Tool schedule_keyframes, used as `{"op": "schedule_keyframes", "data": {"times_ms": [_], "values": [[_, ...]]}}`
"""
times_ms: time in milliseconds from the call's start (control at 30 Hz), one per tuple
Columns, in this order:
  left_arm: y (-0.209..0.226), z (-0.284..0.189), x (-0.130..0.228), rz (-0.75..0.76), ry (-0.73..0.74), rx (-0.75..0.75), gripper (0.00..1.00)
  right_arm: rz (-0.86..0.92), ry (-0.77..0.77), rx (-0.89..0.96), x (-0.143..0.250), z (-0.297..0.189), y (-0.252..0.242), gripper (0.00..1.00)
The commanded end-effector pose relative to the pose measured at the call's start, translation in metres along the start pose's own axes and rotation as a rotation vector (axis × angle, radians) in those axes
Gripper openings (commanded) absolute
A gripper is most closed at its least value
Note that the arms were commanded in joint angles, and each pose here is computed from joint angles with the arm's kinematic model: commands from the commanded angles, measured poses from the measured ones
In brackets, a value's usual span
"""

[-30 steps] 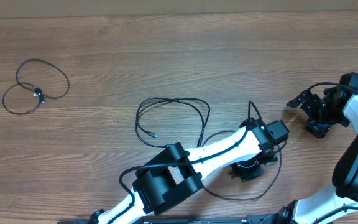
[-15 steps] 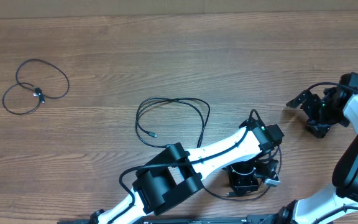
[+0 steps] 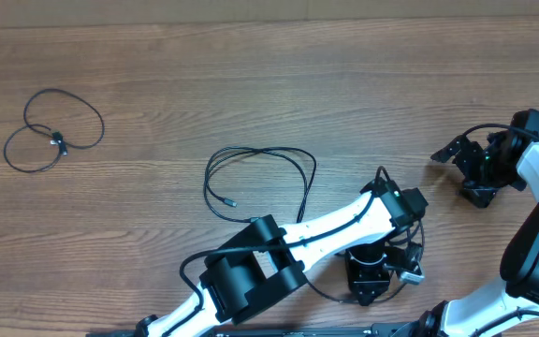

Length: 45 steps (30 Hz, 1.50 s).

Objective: Untangle cables

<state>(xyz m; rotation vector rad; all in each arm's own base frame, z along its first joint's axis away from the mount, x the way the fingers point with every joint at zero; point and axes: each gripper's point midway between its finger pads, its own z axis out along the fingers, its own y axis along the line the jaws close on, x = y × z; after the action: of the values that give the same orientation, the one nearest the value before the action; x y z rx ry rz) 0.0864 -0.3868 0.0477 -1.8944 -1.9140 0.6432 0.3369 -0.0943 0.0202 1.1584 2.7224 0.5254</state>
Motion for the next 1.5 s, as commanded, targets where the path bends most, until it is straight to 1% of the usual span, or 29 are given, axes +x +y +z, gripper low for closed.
{"op": "schedule_keyframes", "data": {"times_ms": [0,33,267,433,533,633,800,1067,1300,1467], "values": [[-0.002,0.002,-0.004,0.026,-0.002,0.006,0.47,-0.011,-0.024,-0.006,-0.009,-0.004,0.004,1.0],[-0.002,0.002,-0.004,0.026,-0.001,0.003,0.53,-0.011,-0.024,-0.006,-0.009,-0.004,0.004,1.0],[0.006,0.002,-0.015,-0.001,-0.04,-0.031,0.56,-0.011,-0.024,-0.006,-0.009,-0.004,0.004,1.0],[0.001,0.011,-0.017,0.019,-0.021,-0.038,0.64,-0.011,-0.024,-0.006,-0.009,-0.004,0.004,1.0],[0.006,0.018,-0.017,-0.017,0.005,-0.081,0.67,-0.011,-0.024,-0.006,-0.009,-0.004,0.004,1.0],[0.016,0.024,-0.014,-0.053,0.038,-0.16,0.67,-0.011,-0.024,-0.006,-0.009,-0.004,0.004,1.0],[0.029,0.026,-0.013,-0.096,0.065,-0.27,0.63,-0.011,-0.024,-0.006,-0.009,-0.004,0.004,1.0],[0.03,0.027,-0.014,-0.149,0.056,-0.286,0.62,-0.011,-0.024,-0.007,-0.009,-0.004,0.004,1.0],[0.022,0.039,-0.007,-0.136,0.094,-0.277,0.63,-0.011,-0.024,-0.006,-0.009,-0.004,0.004,1.0],[0.016,0.047,-0.003,-0.119,0.123,-0.285,0.6,-0.011,-0.024,-0.006,-0.009,-0.004,0.004,1.0]]}}
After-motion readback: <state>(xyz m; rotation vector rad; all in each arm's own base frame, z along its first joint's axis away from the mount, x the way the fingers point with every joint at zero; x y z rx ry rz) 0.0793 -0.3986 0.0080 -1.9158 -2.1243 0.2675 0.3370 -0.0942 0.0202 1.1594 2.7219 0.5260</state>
